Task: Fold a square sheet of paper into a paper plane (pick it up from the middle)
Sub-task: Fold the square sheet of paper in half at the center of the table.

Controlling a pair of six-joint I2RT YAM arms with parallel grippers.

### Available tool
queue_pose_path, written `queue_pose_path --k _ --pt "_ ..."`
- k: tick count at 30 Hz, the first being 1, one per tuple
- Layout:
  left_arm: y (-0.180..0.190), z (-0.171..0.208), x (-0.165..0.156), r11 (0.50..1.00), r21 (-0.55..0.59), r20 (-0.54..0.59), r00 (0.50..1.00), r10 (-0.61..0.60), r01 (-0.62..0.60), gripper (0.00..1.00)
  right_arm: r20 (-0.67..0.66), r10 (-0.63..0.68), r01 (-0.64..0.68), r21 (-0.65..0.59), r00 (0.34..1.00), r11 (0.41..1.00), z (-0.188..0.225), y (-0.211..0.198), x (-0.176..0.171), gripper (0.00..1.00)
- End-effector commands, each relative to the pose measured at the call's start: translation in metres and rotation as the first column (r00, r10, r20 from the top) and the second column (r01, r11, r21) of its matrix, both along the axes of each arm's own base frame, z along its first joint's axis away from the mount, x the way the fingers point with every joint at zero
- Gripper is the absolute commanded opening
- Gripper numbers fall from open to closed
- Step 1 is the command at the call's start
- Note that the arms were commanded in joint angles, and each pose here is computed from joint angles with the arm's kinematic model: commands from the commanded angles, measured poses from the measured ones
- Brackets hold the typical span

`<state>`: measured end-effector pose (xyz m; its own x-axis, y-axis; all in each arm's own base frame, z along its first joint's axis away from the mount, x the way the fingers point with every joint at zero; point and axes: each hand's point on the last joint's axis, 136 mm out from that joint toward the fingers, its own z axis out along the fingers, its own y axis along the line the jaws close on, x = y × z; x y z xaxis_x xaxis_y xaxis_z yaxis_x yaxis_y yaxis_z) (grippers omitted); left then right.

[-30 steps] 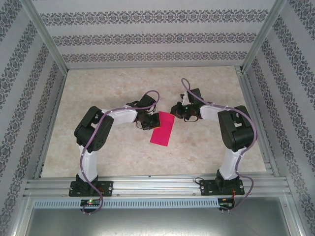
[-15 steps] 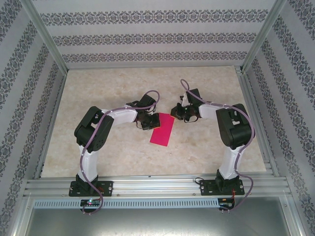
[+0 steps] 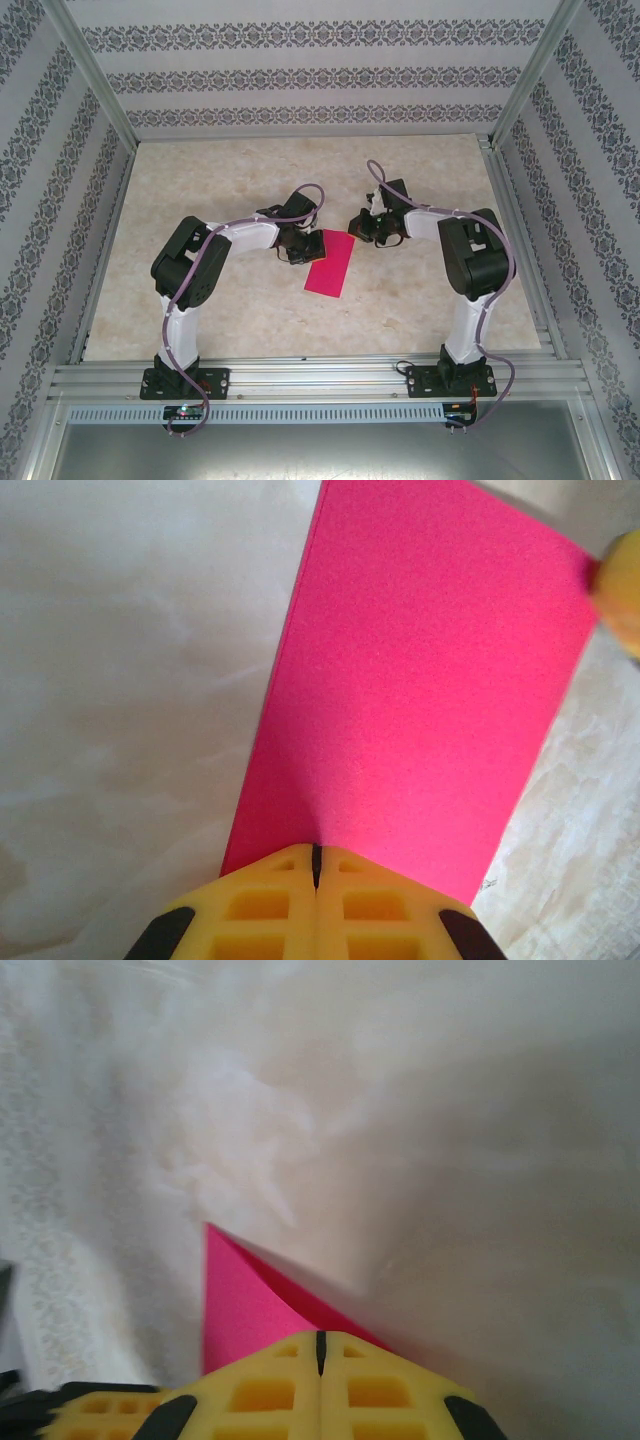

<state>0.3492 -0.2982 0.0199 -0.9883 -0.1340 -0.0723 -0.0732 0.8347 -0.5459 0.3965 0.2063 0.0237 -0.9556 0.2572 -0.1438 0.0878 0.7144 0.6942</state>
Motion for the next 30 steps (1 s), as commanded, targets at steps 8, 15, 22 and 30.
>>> queue_pose_path --k 8,15,22,30 --pt "0.022 -0.038 -0.031 0.990 0.142 -0.121 0.993 0.001 0.016 0.00 0.034 0.041 -0.040 -0.043 0.999 0.998 -0.001 0.000 -0.007 0.05" --pt "0.017 -0.032 -0.029 0.993 0.111 -0.114 0.993 -0.012 0.025 0.00 0.149 0.055 -0.064 0.053 0.987 0.997 0.055 0.011 -0.006 0.06" --pt "0.013 -0.030 -0.027 0.995 0.096 -0.113 0.993 -0.020 0.031 0.00 0.095 0.032 -0.033 0.004 0.995 0.999 0.020 0.009 -0.011 0.05" --pt "0.012 -0.028 -0.028 0.995 0.091 -0.117 0.993 -0.028 0.039 0.00 0.031 0.025 -0.023 -0.072 0.999 0.997 -0.026 -0.002 -0.020 0.04"
